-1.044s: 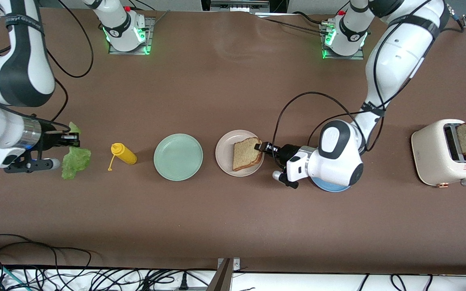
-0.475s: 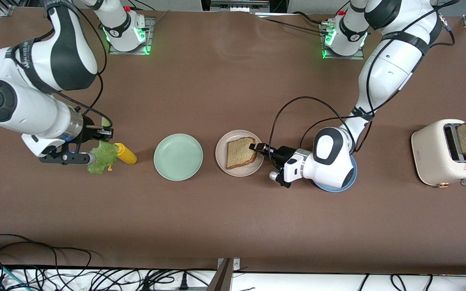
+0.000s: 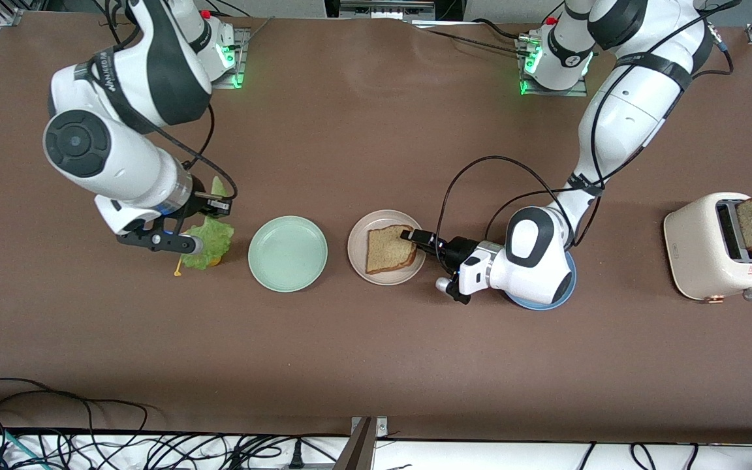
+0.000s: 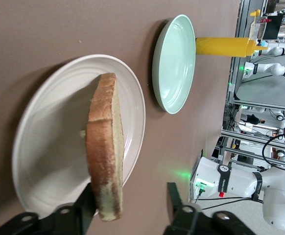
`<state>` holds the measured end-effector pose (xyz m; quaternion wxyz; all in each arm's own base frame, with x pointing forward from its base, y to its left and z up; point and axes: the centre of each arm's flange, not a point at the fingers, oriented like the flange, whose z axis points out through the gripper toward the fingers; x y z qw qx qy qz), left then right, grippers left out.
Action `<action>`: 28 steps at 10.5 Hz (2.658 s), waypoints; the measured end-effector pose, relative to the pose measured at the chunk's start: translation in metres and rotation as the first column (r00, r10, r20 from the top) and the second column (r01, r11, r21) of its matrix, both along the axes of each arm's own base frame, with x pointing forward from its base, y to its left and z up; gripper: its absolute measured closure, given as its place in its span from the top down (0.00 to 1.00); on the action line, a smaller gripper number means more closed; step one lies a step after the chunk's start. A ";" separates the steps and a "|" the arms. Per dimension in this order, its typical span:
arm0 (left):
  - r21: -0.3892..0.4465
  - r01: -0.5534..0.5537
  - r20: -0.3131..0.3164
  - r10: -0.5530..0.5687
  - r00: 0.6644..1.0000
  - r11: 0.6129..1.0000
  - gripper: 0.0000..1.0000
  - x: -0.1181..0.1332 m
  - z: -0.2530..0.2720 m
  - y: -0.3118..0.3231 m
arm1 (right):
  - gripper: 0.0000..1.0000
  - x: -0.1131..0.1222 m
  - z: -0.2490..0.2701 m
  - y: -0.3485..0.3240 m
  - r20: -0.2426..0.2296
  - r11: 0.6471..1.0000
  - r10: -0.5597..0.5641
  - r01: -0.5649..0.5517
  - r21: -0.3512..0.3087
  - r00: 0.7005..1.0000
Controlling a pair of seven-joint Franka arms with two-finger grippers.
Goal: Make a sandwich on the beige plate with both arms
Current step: 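Place the bread slice on the beige plate with the left gripper, then lay the lettuce on the bread with the right gripper while the left withdraws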
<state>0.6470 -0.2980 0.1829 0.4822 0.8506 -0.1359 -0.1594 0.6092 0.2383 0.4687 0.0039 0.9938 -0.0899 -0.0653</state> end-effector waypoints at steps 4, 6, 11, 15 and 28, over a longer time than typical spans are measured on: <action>0.099 0.006 0.083 -0.014 0.996 0.995 1.00 0.023 0.004 0.050 | 0.06 -0.011 -0.019 0.055 0.029 0.999 -0.039 0.039 0.001 0.999; 0.126 0.004 0.104 -0.017 0.994 0.992 1.00 0.032 0.021 0.070 | 0.06 -0.019 -0.034 0.087 0.043 0.998 -0.070 0.070 0.001 0.997; 0.453 0.010 0.214 -0.119 0.970 0.892 1.00 0.048 0.129 0.134 | 0.06 -0.038 -0.081 0.168 0.117 0.994 -0.105 0.100 0.050 0.988; 0.705 -0.072 0.286 -0.191 0.939 0.705 1.00 0.028 0.256 0.158 | 0.06 -0.046 -0.131 0.226 0.150 0.991 -0.120 0.108 0.083 0.981; 0.804 -0.261 0.372 -0.110 0.922 0.533 1.00 -0.099 0.397 0.238 | 0.42 -0.061 -0.226 0.310 0.223 0.984 -0.110 0.075 0.162 0.969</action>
